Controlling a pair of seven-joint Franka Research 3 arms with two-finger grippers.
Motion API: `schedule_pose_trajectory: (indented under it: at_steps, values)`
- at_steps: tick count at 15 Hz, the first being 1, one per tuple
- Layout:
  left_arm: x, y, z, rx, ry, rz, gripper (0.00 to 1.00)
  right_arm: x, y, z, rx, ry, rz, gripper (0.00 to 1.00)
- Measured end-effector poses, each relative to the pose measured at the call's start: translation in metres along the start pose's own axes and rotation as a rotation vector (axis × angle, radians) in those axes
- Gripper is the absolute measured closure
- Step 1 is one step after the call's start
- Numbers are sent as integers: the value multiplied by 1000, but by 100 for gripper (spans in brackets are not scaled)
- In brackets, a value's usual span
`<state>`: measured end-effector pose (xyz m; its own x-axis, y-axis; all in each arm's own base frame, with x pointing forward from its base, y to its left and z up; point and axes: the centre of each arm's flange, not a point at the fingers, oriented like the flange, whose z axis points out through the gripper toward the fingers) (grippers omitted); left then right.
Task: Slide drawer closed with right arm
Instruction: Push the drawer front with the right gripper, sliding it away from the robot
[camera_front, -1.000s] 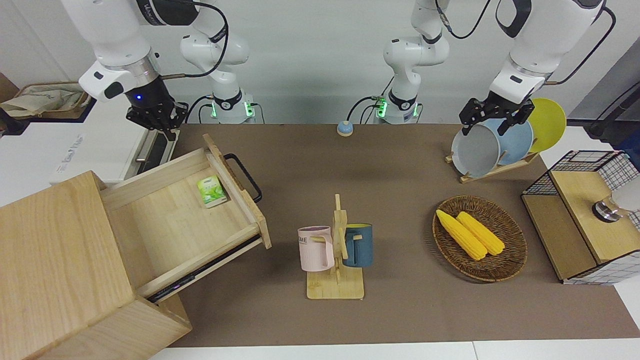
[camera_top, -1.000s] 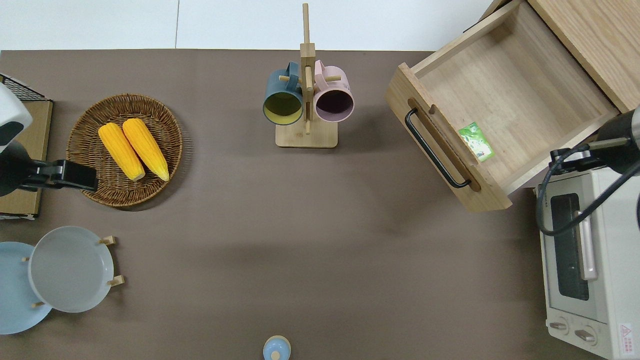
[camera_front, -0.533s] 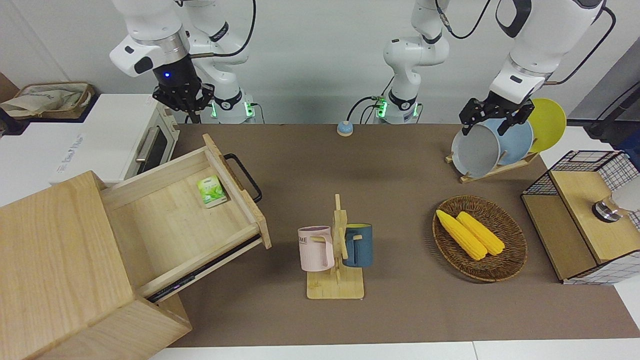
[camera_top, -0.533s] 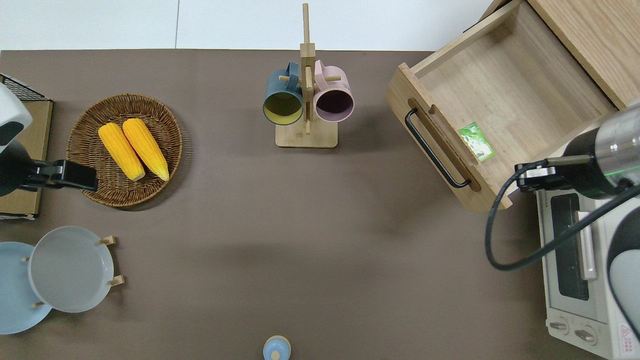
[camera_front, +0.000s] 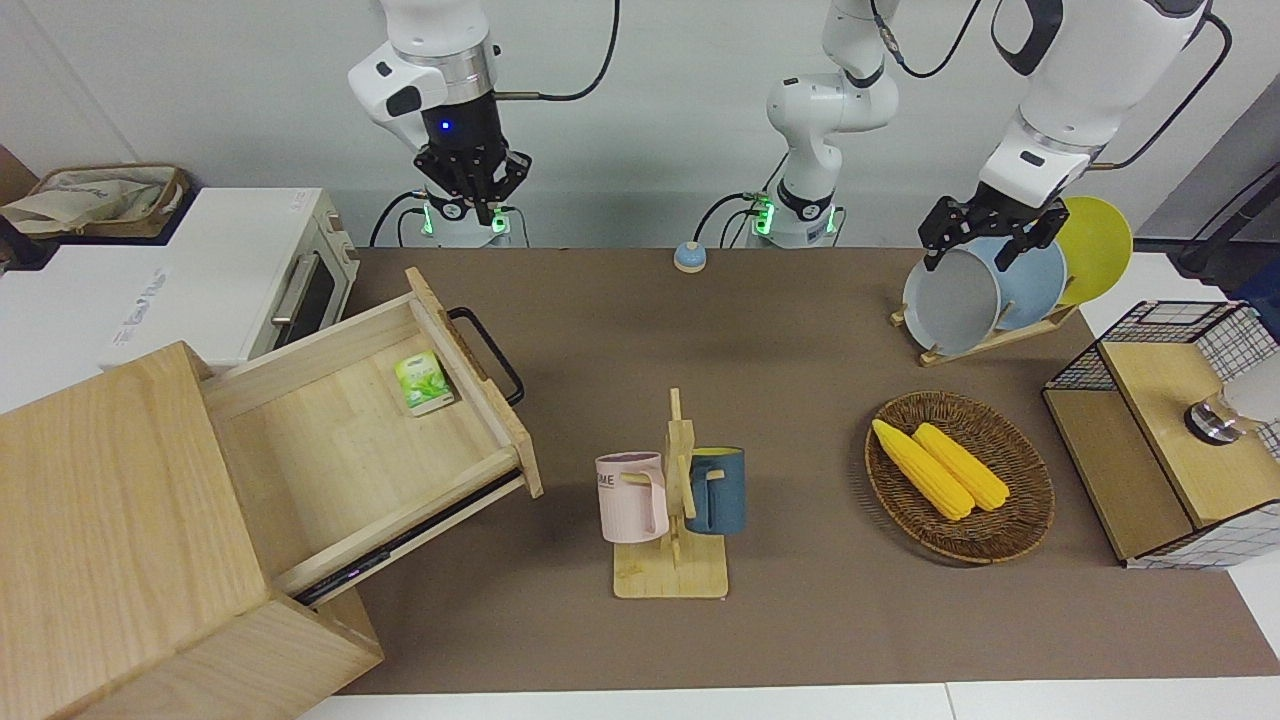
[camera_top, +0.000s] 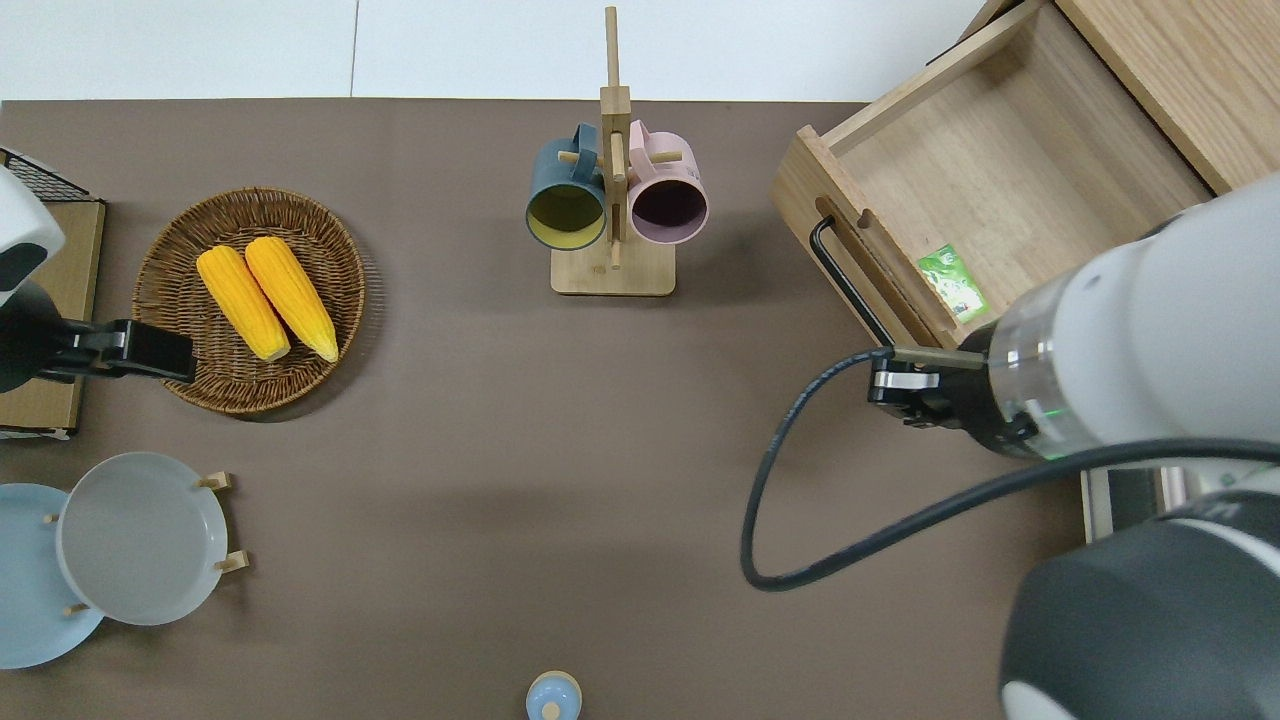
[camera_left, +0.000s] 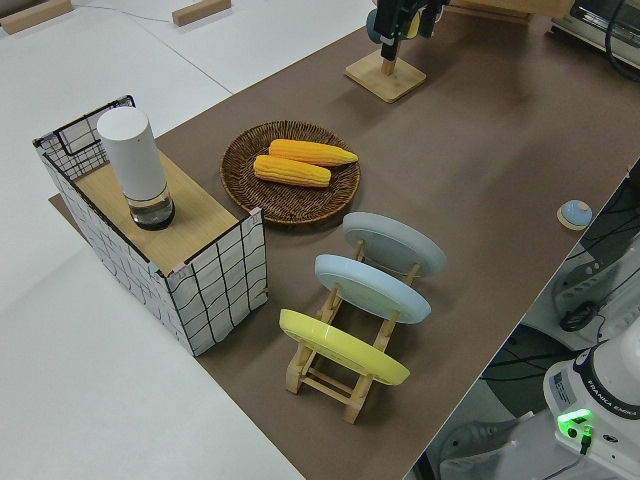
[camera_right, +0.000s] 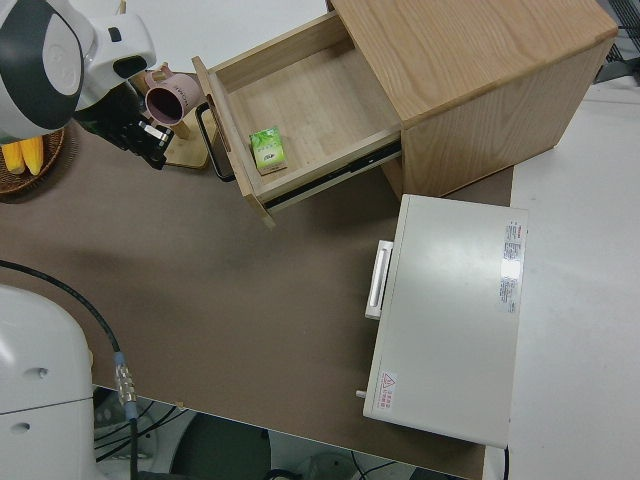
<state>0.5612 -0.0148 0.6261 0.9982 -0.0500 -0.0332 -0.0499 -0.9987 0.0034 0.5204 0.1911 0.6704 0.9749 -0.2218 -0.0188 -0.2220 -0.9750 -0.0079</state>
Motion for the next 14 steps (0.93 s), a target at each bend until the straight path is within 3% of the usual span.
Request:
schedule_pose_trajectory:
  at_steps: [5,14]
  values:
    - [0,0,0,0,0,0,0,-14,-45,18,-20,19,106,99]
    - [0,0,0,0,0,0,0,10,-71,97,-41,-9,319,99]
